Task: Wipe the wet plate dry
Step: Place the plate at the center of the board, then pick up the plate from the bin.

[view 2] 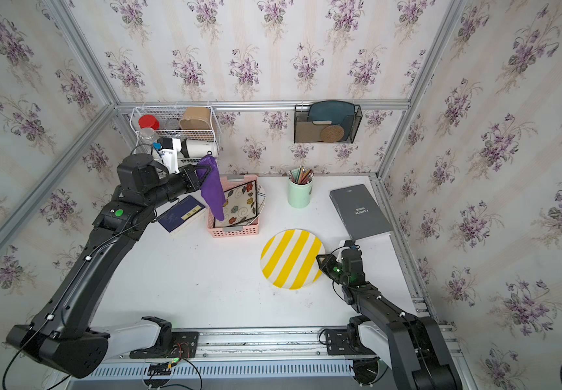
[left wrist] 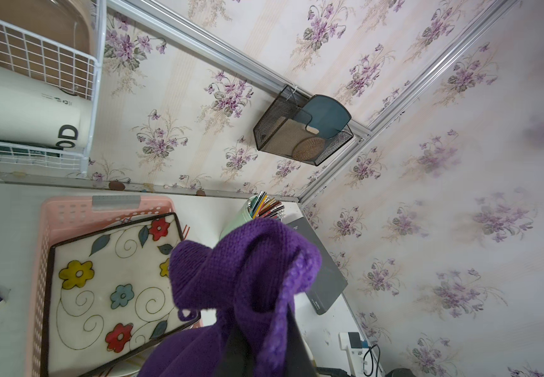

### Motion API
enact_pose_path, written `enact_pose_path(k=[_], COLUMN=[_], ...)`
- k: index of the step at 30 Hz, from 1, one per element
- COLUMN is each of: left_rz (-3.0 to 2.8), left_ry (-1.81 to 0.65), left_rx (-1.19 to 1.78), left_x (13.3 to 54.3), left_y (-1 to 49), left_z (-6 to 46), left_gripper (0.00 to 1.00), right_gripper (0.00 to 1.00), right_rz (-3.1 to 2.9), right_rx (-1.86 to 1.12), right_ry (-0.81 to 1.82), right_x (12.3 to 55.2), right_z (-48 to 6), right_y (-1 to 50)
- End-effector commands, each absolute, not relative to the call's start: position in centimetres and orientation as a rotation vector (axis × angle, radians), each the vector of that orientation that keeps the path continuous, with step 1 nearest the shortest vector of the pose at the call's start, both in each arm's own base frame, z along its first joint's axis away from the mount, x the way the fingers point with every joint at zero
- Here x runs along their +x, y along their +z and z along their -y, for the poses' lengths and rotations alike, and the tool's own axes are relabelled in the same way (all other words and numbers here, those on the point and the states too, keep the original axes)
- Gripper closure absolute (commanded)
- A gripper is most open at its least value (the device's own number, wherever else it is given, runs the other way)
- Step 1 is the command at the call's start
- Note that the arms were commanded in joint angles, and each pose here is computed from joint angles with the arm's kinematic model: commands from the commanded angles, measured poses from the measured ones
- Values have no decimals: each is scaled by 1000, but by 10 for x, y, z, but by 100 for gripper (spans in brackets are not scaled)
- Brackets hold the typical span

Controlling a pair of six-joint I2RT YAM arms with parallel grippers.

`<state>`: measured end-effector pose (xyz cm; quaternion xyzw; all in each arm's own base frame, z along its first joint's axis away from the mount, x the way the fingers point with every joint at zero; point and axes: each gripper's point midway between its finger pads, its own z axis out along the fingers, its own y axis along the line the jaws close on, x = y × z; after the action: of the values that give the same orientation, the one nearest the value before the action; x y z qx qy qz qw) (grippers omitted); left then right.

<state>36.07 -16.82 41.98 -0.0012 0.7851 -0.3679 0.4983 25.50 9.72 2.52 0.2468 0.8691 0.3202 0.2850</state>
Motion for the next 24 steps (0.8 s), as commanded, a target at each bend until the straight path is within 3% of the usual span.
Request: enact_pose_path(k=[1, 3, 5, 10, 12, 16, 24], left_rz=[-1938, -1969, -2006, -2110, -2148, -2205, -2247], left_ry=[-737, -635, -522, -230, -130, -64, -175], left_rx=[-64, -90, -122, -132, -125, -150, -156], left_x=[365, 365, 363, 365, 368, 379, 385], left_y=[406, 394, 377, 325, 304, 274, 263], left_z=[147, 134, 118, 84, 74, 65, 79], left_gripper=[100, 100, 100, 100, 100, 100, 100], right_gripper=[21, 1, 3, 51, 58, 59, 54], right_rz=[-2405, -2376, -2271, -2128, -2155, -2243, -2382], right_rx=[634, 682, 656, 261, 85, -70, -157], right_ry=[610, 406, 367, 729, 811, 800, 793], right_x=[257, 276, 301, 355, 366, 399, 456], right_z=[-75, -50, -44, -148, -202, -267, -337], right_y=[17, 44, 87, 194, 214, 206, 156])
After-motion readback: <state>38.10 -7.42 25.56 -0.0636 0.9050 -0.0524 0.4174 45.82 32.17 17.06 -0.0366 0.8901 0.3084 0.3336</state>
